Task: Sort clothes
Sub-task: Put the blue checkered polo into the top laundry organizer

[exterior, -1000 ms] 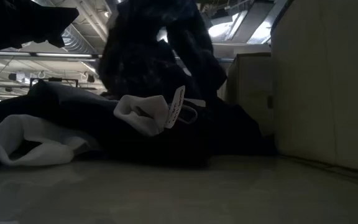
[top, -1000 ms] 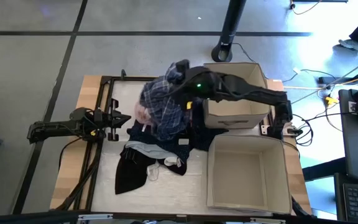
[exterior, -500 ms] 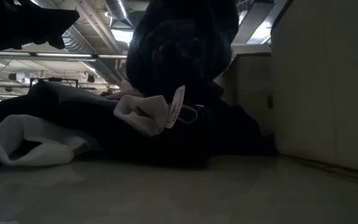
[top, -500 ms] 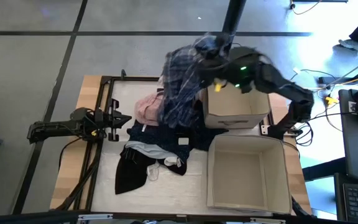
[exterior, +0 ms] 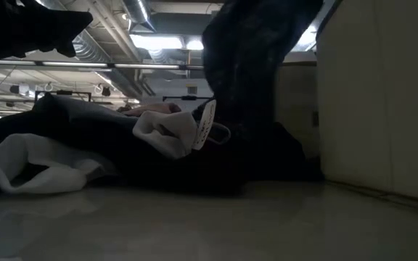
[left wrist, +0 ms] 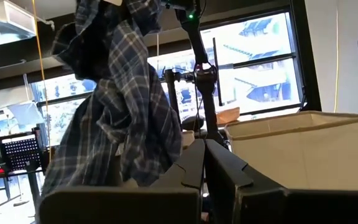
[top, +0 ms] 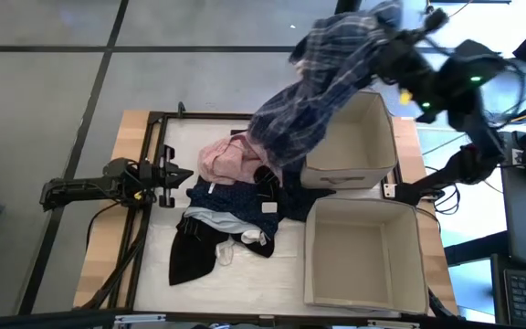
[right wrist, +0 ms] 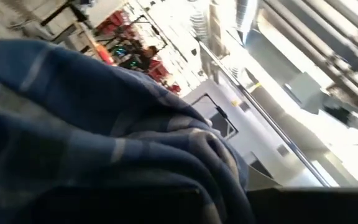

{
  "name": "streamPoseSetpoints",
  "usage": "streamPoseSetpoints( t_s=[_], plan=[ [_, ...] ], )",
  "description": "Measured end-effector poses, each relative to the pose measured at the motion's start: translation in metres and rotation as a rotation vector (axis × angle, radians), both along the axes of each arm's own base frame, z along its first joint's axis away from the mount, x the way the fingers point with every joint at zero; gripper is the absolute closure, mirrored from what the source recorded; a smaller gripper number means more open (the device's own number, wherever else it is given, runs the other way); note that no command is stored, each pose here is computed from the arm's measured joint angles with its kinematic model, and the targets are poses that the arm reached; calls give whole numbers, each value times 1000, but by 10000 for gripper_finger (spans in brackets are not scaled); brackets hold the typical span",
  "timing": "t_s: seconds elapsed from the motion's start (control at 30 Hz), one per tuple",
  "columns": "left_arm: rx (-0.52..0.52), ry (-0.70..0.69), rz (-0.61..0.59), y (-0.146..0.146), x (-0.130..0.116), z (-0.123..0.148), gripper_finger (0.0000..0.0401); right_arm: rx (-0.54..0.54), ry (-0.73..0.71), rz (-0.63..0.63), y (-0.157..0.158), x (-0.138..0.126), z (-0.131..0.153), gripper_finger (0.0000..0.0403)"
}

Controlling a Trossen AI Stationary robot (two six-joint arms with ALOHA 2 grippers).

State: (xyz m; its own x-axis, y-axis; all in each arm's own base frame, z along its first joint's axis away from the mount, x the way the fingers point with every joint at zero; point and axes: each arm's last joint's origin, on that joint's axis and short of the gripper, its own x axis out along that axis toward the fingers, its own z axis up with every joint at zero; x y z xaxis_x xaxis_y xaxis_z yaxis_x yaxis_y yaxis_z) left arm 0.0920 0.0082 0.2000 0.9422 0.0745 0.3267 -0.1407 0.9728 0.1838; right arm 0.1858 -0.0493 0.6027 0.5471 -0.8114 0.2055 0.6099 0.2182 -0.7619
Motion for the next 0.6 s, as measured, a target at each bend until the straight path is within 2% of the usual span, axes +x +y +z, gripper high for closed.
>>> streamPoseSetpoints(
  t_s=[0.2, 0.6],
  plan=[
    [0, 0, 0, 0, 0, 0, 396, 57, 34, -99, 2, -28, -2, 398],
    [6, 0, 2, 0, 0, 0, 396, 273, 298, -176, 1, -29, -49, 398]
  ],
)
